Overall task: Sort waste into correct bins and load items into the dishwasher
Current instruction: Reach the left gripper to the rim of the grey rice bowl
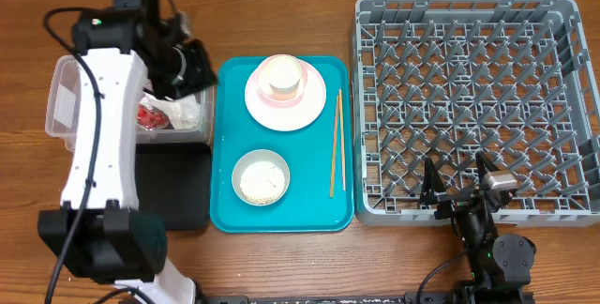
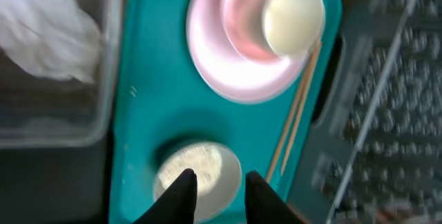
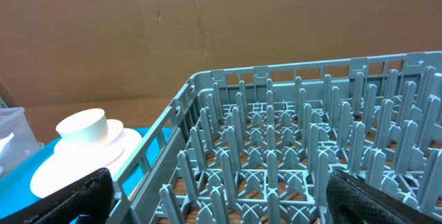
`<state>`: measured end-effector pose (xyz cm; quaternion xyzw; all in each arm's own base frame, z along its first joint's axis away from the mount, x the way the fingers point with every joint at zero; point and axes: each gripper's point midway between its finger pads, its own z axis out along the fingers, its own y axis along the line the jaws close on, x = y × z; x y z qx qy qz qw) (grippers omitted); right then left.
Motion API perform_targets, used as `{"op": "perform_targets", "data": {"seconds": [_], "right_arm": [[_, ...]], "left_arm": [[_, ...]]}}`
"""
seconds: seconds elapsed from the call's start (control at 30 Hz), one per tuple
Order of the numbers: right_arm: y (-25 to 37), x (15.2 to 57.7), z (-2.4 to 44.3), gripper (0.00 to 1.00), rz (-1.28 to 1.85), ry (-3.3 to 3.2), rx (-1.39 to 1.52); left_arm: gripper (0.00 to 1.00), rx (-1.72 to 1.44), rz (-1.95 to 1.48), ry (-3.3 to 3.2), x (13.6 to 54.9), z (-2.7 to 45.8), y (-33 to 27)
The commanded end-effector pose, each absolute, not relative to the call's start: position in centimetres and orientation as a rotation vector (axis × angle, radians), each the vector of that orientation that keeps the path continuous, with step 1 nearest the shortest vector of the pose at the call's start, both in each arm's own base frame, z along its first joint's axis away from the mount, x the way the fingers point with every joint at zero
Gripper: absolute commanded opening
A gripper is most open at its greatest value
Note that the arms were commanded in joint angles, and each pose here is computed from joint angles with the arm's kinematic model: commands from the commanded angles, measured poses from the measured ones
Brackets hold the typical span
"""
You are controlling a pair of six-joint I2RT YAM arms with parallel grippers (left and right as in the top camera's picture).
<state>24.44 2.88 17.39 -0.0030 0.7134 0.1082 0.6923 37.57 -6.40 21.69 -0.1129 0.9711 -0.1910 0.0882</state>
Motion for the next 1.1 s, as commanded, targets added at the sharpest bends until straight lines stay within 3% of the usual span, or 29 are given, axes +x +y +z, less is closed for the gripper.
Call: {"op": "perform_targets", "data": {"seconds": [0.0,0.37,0.6,1.07], "right_arm": [[2.7,24.5,17.2,1.00,0.238,1.588,0.002],[2.7,24.5,17.2,1.00,0.238,1.588,0.002],[2.7,24.5,17.2,1.00,0.238,1.588,0.002],[2.7,24.5,17.2,1.00,0.238,1.588,0.002]], "left_arm": [[0.24,-0.169,-0.618,2.936,35.7,22.5,-9.4],[0.20,0.227,-0.304,3.155,29.1,18.9,-16.2],[0.04,0.262,0.003,3.142,26.9,15.8,-18.6],[0.04,0.343,0.093,3.143,24.1,9.7,-20.7]]}}
